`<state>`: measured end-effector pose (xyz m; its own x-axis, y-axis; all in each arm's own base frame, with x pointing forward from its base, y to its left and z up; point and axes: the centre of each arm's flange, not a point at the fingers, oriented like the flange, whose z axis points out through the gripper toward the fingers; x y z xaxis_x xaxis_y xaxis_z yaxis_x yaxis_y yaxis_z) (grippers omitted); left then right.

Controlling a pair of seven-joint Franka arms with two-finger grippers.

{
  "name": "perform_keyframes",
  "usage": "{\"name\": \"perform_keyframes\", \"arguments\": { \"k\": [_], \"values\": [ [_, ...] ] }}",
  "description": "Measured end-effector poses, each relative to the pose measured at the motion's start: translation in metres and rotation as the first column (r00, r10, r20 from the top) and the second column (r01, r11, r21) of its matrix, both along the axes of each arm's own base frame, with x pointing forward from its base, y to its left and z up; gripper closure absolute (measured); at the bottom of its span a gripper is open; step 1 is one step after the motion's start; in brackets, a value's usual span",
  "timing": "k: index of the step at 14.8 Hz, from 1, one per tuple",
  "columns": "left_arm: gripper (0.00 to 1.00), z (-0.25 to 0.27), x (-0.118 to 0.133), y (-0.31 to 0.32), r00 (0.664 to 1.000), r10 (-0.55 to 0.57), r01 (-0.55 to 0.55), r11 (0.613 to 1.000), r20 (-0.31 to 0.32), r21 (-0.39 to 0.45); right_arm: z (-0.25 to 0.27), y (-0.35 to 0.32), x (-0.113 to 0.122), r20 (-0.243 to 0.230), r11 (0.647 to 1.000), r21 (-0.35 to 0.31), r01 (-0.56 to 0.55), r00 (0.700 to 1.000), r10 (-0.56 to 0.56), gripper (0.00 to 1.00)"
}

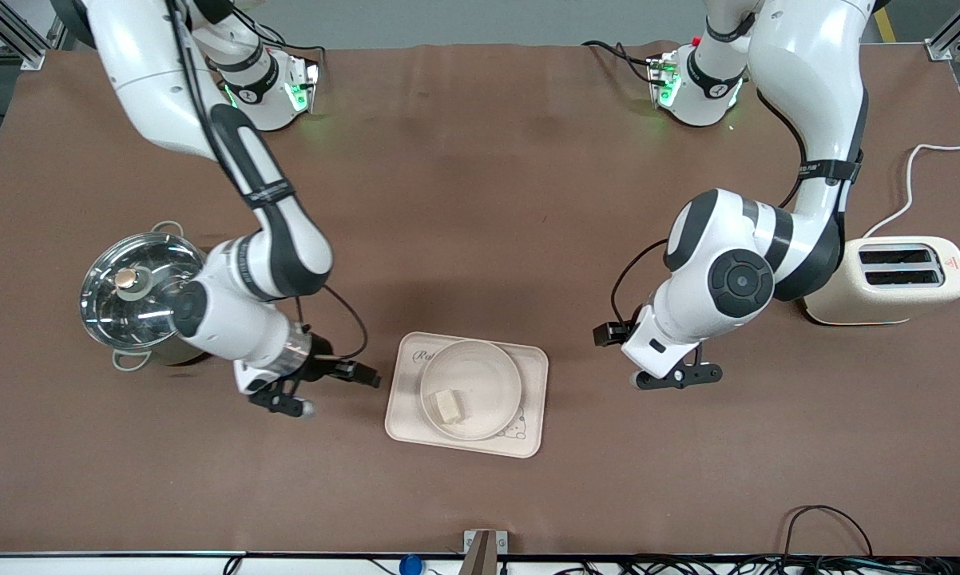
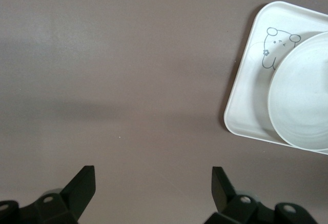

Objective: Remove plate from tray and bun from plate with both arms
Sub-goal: 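Grasp the rim of the white plate with the right gripper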

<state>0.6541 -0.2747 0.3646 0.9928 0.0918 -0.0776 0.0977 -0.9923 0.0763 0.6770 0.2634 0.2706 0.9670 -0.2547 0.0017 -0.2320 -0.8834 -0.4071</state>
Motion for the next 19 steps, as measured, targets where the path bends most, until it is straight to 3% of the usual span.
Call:
{"name": "perform_keyframes", "arguments": {
  "k": [1,3,9,13,16,17,19],
  "values": [
    [0.0,0.001,0.001,0.001,1.0,0.001,-0.001,1.0,0.001,0.0,-0.007,0.014,-0.005,0.01,1.0,-0.003,-0.009,1.0,0.009,0.21],
    [0.0,0.001,0.002,0.004,1.0,0.006,-0.006,1.0,0.002,0.0,-0.024,0.036,-0.012,0.033,1.0,-0.008,-0.016,0.999,0.017,0.47],
    [0.0,0.001,0.004,0.008,1.0,0.012,-0.012,1.0,0.003,0.001,-0.073,0.057,-0.025,0.018,1.0,0.01,0.021,1.0,-0.021,0.49],
    [0.0,0.003,0.005,0.009,1.0,0.013,-0.013,1.0,0.007,-0.001,-0.083,0.074,-0.032,0.058,1.0,0.006,0.019,0.998,-0.019,0.52],
    [0.0,0.003,0.004,0.006,1.0,0.009,-0.009,1.0,0.007,-0.001,-0.095,0.085,-0.04,0.062,1.0,0.0,0.01,0.998,-0.01,0.83],
    [0.0,0.002,0.004,0.005,1.0,0.008,-0.008,1.0,0.006,-0.001,-0.095,0.086,-0.04,0.063,1.0,0.0,0.009,0.998,-0.009,0.83],
    [0.0,0.0,0.003,0.003,1.0,0.005,-0.005,1.0,0.003,0.0,-0.09,0.086,-0.036,0.074,1.0,0.007,0.017,0.997,-0.018,0.94]
  ]
}}
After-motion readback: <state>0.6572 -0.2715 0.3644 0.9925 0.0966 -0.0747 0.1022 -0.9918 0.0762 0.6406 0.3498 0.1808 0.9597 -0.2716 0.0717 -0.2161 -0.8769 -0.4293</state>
